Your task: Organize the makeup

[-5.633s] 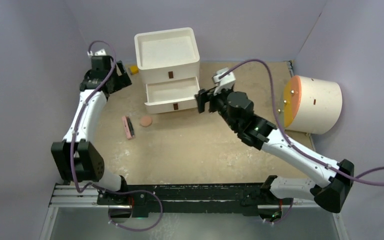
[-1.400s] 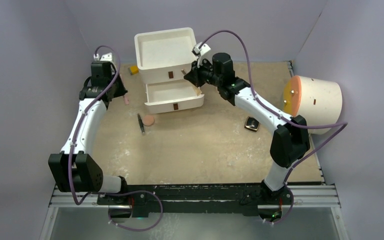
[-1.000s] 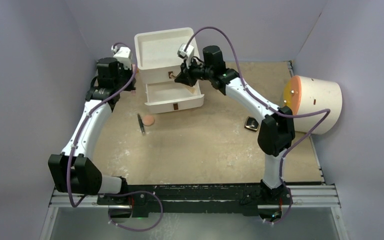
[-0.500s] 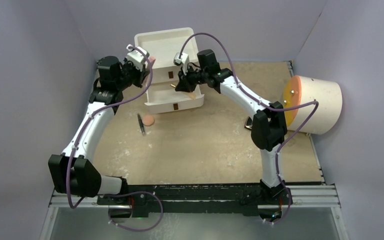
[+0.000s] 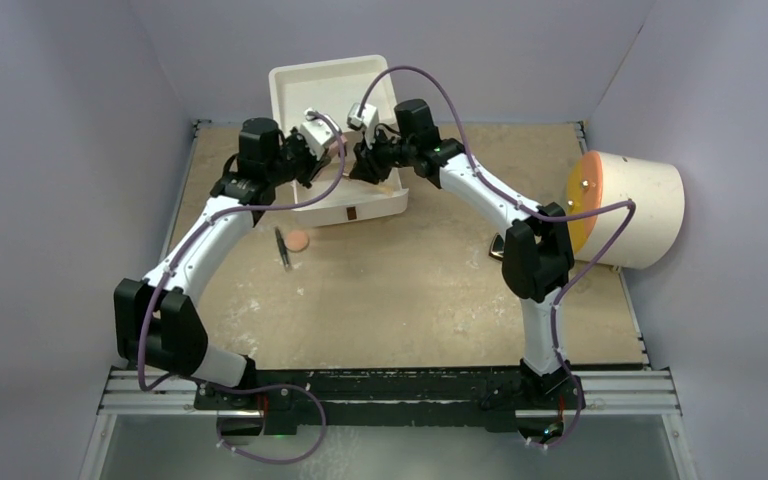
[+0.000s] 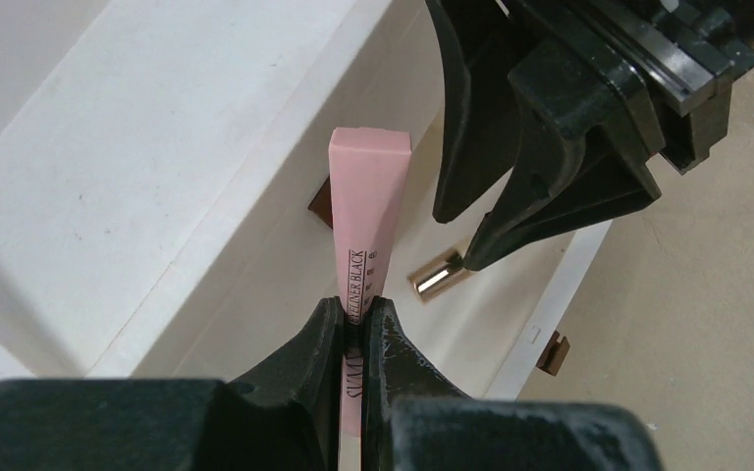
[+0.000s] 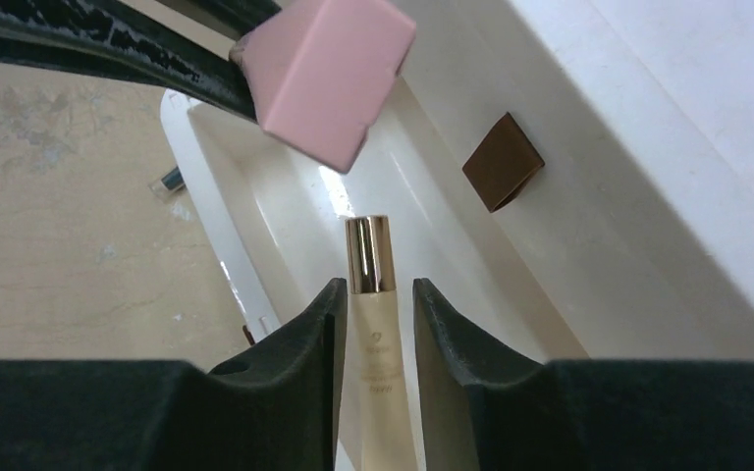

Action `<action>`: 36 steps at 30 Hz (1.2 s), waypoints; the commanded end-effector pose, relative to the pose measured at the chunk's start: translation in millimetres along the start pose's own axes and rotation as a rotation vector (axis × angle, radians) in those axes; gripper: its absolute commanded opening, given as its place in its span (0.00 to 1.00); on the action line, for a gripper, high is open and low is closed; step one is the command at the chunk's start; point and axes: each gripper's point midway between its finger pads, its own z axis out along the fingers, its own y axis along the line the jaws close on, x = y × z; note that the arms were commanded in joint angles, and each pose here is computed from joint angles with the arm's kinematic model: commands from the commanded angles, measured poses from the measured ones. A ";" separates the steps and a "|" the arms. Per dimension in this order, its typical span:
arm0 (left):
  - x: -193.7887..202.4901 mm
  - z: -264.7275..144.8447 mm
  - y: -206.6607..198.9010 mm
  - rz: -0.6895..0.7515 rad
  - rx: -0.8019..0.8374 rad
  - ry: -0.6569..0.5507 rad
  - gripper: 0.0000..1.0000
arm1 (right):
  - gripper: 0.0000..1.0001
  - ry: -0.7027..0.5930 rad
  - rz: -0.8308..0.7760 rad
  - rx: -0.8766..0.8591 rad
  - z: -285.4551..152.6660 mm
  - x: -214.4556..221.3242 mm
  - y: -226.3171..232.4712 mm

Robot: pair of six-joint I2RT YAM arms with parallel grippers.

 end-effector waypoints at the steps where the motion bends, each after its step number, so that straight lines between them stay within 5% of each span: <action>1: -1.7 2.8 3.3 0.063 -0.016 0.002 0.00 | 0.35 -0.061 -0.083 0.060 -3.8 -27.2 -12.0; 5: 3.2 6.0 2.3 0.070 -0.014 0.017 0.00 | 0.68 -0.058 -0.088 0.069 -5.1 -28.4 -13.4; 7: 5.7 8.0 2.5 0.076 -0.015 0.025 0.00 | 0.74 -0.049 -0.084 0.083 -7.5 -26.4 -14.3; 26: 47.3 57.9 -19.2 0.126 0.030 0.234 0.00 | 0.99 -0.093 -0.088 0.560 -148.0 -62.5 -37.1; 36: 51.4 62.4 -11.7 0.111 -0.026 0.264 0.39 | 0.99 -0.071 -0.015 0.616 -155.1 -41.1 -37.6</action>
